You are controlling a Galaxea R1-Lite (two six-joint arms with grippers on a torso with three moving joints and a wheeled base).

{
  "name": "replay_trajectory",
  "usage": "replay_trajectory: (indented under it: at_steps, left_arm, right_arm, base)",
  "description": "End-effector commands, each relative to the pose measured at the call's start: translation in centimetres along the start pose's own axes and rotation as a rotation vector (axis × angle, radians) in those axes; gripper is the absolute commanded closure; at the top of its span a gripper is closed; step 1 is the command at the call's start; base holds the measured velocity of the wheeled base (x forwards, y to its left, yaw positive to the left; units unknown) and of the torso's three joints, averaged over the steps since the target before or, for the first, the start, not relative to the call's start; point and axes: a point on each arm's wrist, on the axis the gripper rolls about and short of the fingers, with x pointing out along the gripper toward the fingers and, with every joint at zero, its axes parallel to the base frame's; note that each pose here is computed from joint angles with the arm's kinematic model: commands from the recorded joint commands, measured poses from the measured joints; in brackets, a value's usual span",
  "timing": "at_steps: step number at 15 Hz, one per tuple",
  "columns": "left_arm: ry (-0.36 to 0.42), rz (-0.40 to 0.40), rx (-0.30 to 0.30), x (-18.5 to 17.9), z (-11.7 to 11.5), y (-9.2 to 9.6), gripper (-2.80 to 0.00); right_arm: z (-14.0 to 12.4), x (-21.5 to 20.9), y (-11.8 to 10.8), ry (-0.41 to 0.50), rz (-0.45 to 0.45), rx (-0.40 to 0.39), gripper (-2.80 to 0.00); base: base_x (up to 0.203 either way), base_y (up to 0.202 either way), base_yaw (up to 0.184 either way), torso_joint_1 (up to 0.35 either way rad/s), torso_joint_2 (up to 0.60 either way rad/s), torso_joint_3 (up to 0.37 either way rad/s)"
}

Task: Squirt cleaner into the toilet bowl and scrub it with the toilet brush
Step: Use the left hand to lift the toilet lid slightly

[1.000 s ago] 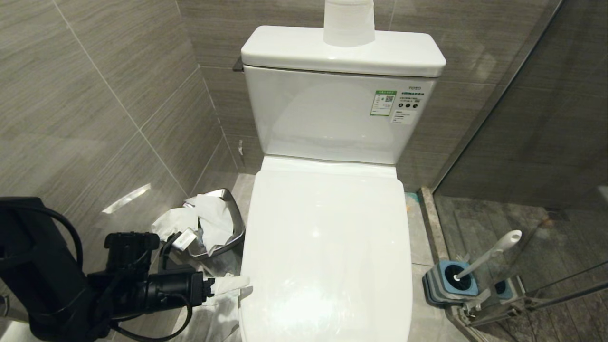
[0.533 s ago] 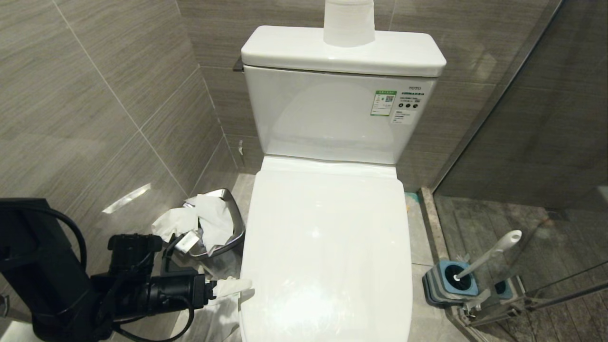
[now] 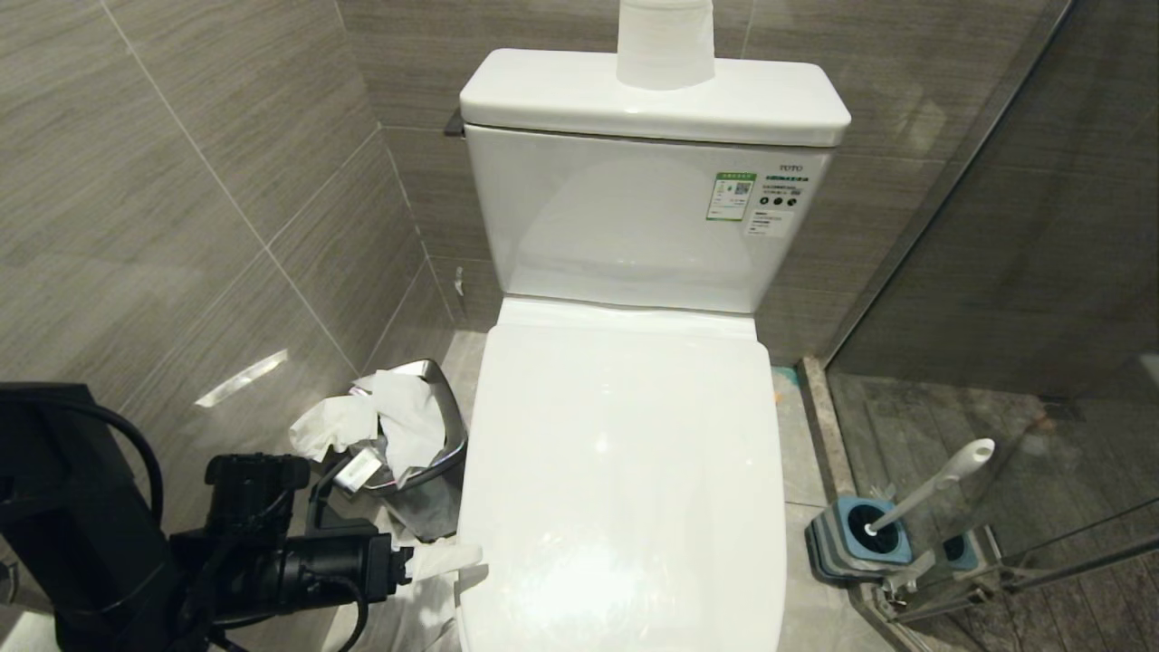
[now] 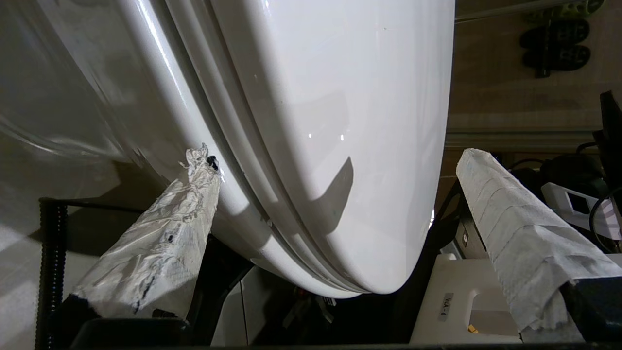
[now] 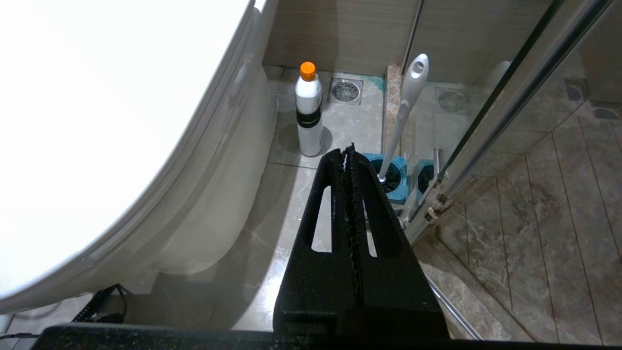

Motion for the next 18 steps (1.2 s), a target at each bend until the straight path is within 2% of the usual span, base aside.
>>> replay_trajectory:
  at_steps: [1,13,18]
  left_arm:
    - [-0.008,-0.014,0.023,0.0,0.1,-0.4,-2.8]
    - [0.037,-0.058,0.068,1.8,-0.6,-1.3,-2.8]
    - [0.092,-0.096,0.056,2.4,-2.0,-2.4,-2.8]
  right_arm:
    - [0.0,0.0,0.0,0.0,0.001,0.0,0.0]
    - [0.0,0.0,0.0,0.0,0.001,0.0,0.0]
    - [0.0,0.0,0.0,0.0,0.001,0.0,0.0]
  base:
    - [0.0,0.0,0.0,0.0,0.0,0.0]
    - [0.0,0.0,0.0,0.0,0.0,0.0]
    - [0.0,0.0,0.0,0.0,0.0,0.0]
